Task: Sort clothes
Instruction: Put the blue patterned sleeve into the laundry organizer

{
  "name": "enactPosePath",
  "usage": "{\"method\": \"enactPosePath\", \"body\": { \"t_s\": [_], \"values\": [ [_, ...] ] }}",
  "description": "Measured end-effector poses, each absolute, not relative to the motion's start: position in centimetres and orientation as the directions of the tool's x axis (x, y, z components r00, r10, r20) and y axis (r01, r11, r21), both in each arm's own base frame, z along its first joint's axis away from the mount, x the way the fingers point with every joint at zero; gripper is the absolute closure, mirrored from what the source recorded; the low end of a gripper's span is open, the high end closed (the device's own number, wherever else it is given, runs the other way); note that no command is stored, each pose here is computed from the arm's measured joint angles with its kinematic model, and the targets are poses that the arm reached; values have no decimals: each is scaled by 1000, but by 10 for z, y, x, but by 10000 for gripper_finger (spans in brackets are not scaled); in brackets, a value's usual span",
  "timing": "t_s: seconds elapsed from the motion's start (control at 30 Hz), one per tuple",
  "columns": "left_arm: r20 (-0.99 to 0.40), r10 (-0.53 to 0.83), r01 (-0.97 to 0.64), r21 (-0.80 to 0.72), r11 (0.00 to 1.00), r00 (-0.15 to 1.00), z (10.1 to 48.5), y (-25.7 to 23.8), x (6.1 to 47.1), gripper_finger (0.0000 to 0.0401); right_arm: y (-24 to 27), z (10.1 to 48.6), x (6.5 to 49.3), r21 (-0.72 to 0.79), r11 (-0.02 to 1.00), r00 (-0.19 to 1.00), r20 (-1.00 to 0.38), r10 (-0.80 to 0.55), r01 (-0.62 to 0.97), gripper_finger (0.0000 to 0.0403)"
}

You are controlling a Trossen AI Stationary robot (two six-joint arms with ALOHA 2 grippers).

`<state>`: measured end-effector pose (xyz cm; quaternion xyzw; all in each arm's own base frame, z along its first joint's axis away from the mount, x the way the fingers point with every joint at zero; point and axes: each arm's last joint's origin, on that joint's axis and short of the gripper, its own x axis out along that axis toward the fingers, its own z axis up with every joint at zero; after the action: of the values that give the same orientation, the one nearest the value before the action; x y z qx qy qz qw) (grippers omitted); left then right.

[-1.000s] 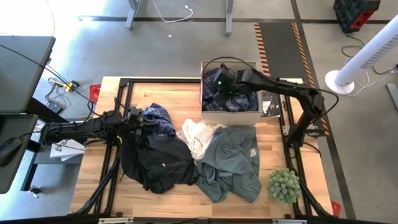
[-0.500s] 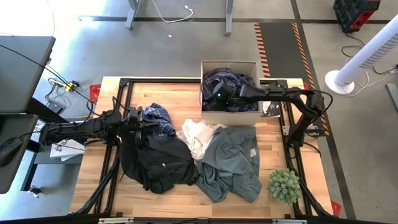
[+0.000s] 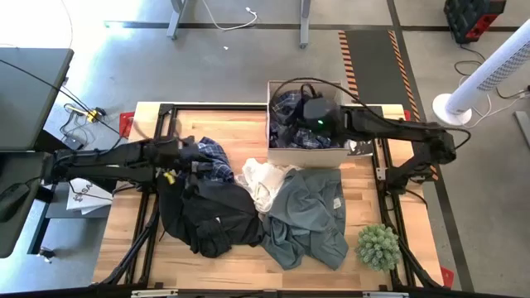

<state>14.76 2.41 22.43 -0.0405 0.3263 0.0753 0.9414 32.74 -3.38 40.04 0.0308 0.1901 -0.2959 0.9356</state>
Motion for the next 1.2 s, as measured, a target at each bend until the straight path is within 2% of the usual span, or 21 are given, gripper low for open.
{"method": "enactPosePath", "body": {
  "t_s": [0.13, 0.27, 0.37, 0.5, 0.6, 0.7, 0.8, 0.93, 1.03, 1.2],
  "values": [
    [-772, 109, -166, 4, 986, 626, 199, 37, 168, 190, -10, 394, 331, -58, 863, 784, -391, -482, 501, 233],
    [-881, 73, -156, -2, 988, 468, 166, 49, 183, 193, 7, 372, 338, -83, 890, 784, -442, -436, 448, 233],
    [-925, 109, -237, 21, 971, 365, 151, 55, 193, 243, 13, 356, 344, -91, 897, 778, -465, -423, 433, 233],
    [-941, 189, -292, 104, 951, 282, 153, 62, 207, 371, 15, 339, 350, -62, 893, 778, -467, -421, 446, 233],
    [-906, 278, -316, 176, 932, 318, 179, 66, 220, 382, 14, 328, 353, -56, 892, 779, -464, -421, 449, 233],
    [-836, 403, -332, 286, 899, 373, 225, 65, 226, 392, 15, 321, 356, -39, 894, 802, -425, -420, 447, 233],
    [-727, 478, -349, 338, 874, 493, 279, 58, 224, 393, 15, 311, 358, -42, 899, 824, -383, -417, 436, 233],
    [-564, 477, -356, 318, 879, 674, 343, 42, 207, 393, 14, 299, 365, -13, 910, 870, -290, -399, 414, 233],
    [-453, 449, -343, 299, 890, 770, 374, 29, 189, 393, 11, 296, 373, -47, 939, 913, -222, -343, 342, 225],
    [-297, 365, -300, 242, 923, 882, 400, 14, 168, 394, 4, 304, 383, -63, 973, 971, -81, -225, 220, 172]
  ]
}}
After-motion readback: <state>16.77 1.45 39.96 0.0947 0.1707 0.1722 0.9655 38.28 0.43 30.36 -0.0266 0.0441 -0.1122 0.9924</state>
